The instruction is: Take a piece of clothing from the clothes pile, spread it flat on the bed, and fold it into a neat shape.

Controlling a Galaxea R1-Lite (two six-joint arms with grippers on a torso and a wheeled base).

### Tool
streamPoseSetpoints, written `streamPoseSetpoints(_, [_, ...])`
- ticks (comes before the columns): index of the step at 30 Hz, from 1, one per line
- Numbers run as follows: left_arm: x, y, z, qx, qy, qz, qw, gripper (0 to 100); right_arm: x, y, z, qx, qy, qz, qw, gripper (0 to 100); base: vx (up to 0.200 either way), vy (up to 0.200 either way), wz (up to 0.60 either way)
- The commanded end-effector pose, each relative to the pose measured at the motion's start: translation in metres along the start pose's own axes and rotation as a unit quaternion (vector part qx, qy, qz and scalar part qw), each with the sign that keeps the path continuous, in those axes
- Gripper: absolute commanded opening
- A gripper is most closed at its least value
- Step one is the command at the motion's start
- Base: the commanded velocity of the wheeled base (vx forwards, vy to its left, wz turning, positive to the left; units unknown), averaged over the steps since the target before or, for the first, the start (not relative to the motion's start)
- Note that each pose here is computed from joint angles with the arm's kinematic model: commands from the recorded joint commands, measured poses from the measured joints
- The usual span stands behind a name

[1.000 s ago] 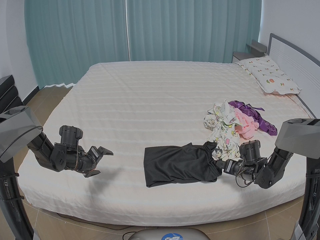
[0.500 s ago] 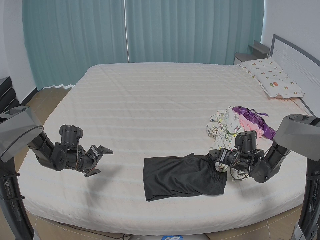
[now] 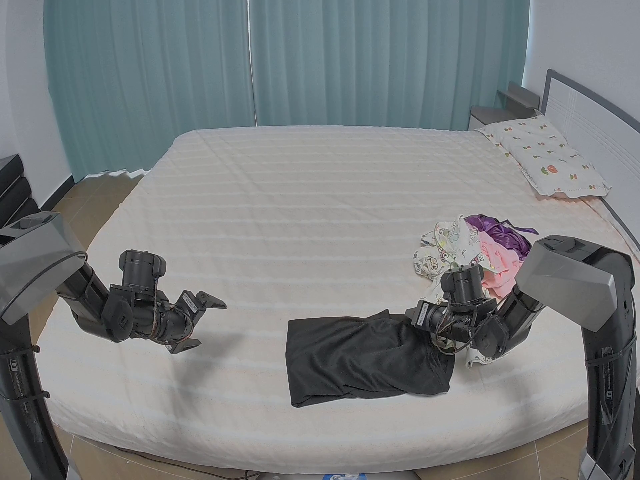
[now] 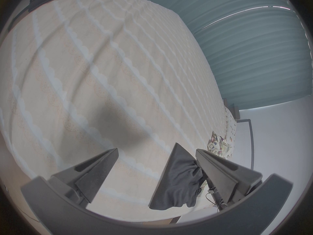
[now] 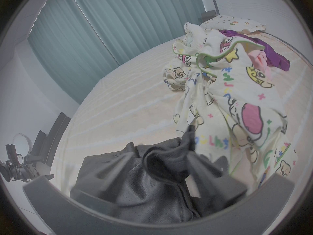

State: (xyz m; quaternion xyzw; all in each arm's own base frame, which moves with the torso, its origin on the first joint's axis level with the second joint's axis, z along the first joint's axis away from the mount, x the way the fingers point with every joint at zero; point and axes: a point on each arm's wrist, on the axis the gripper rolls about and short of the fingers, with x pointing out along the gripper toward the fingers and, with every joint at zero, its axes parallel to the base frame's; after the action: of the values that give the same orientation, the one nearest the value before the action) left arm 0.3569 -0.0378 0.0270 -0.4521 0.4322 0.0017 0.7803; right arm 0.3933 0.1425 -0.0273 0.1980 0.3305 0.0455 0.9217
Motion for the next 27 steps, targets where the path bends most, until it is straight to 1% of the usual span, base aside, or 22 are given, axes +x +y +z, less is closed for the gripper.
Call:
streamPoseSetpoints(1, [0.0, 0.0, 0.0, 0.0, 0.0, 0.0, 1.0, 100, 0.004, -0.001, 0.0, 0.002, -0.002, 0.0, 1.0, 0, 0.0, 0.0, 0.0])
streamPoseSetpoints(4, [0.0, 0.0, 0.0, 0.0, 0.0, 0.0, 1.0, 100, 0.002, -0.005, 0.008, 0.029, -0.013, -0.005, 0.9995, 0, 0.0, 0.0, 0.0])
streamPoseSetpoints(5, [0.0, 0.0, 0.0, 0.0, 0.0, 0.0, 1.0, 100, 0.002, -0.005, 0.008, 0.029, -0.013, -0.005, 0.9995, 0, 0.0, 0.0, 0.0])
streamPoseSetpoints(6, [0.0, 0.0, 0.0, 0.0, 0.0, 0.0, 1.0, 100, -0.003, -0.011, 0.02, 0.055, -0.026, -0.009, 0.9981, 0, 0.0, 0.0, 0.0])
streamPoseSetpoints(7, [0.0, 0.001, 0.0, -0.001, 0.001, 0.001, 1.0, 100, -0.004, -0.013, 0.023, 0.061, -0.028, -0.01, 0.9977, 0, 0.0, 0.0, 0.0])
streamPoseSetpoints(8, [0.0, 0.001, 0.0, -0.001, 0.001, 0.001, 1.0, 100, -0.004, -0.02, 0.028, 0.076, -0.034, -0.015, 0.9964, 0, 0.0, 0.0, 0.0])
streamPoseSetpoints(9, [0.0, 0.001, 0.0, -0.001, 0.001, 0.001, 1.0, 100, -0.004, -0.02, 0.028, 0.076, -0.034, -0.015, 0.9964, 0, 0.0, 0.0, 0.0])
streamPoseSetpoints(10, [0.0, 0.001, 0.0, -0.001, 0.001, 0.001, 1.0, 100, -0.004, -0.026, 0.033, 0.095, -0.039, -0.019, 0.9946, 0, 0.0, 0.0, 0.0])
streamPoseSetpoints(14, [0.0, 0.001, 0.0, -0.001, 0.001, 0.001, 1.0, 100, -0.002, -0.035, 0.034, 0.136, -0.038, -0.019, 0.9897, 0, 0.0, 0.0, 0.0])
streamPoseSetpoints(17, [0.0, 0.001, 0.0, -0.001, 0.001, 0.001, 1.0, 100, 0.001, -0.038, 0.032, 0.15, -0.031, -0.013, 0.9882, 0, 0.0, 0.0, 0.0])
streamPoseSetpoints(19, [0.0, 0.001, 0.0, -0.001, 0.001, 0.001, 1.0, 100, 0.004, -0.04, 0.035, 0.16, -0.038, -0.01, 0.9864, 0, 0.0, 0.0, 0.0])
streamPoseSetpoints(20, [0.0, 0.001, 0.0, -0.001, 0.001, 0.001, 1.0, 100, 0.004, -0.04, 0.035, 0.161, -0.04, -0.009, 0.986, 100, 0.0, 0.0, 0.0])
streamPoseSetpoints(21, [0.0, 0.001, 0.0, -0.001, 0.001, 0.001, 1.0, 100, 0.005, -0.041, 0.04, 0.17, -0.048, -0.007, 0.9842, 100, 0.0, 0.0, 0.0])
streamPoseSetpoints(23, [0.0, 0.001, 0.0, -0.001, 0.001, 0.001, 1.0, 100, 0.005, -0.043, 0.041, 0.182, -0.048, -0.006, 0.9822, 100, 0.0, 0.0, 0.0])
streamPoseSetpoints(27, [0.0, 0.0, 0.0, 0.0, 0.0, 0.0, 1.0, 100, -0.002, -0.043, 0.043, 0.184, -0.049, -0.006, 0.9816, 100, 0.0, 0.0, 0.0])
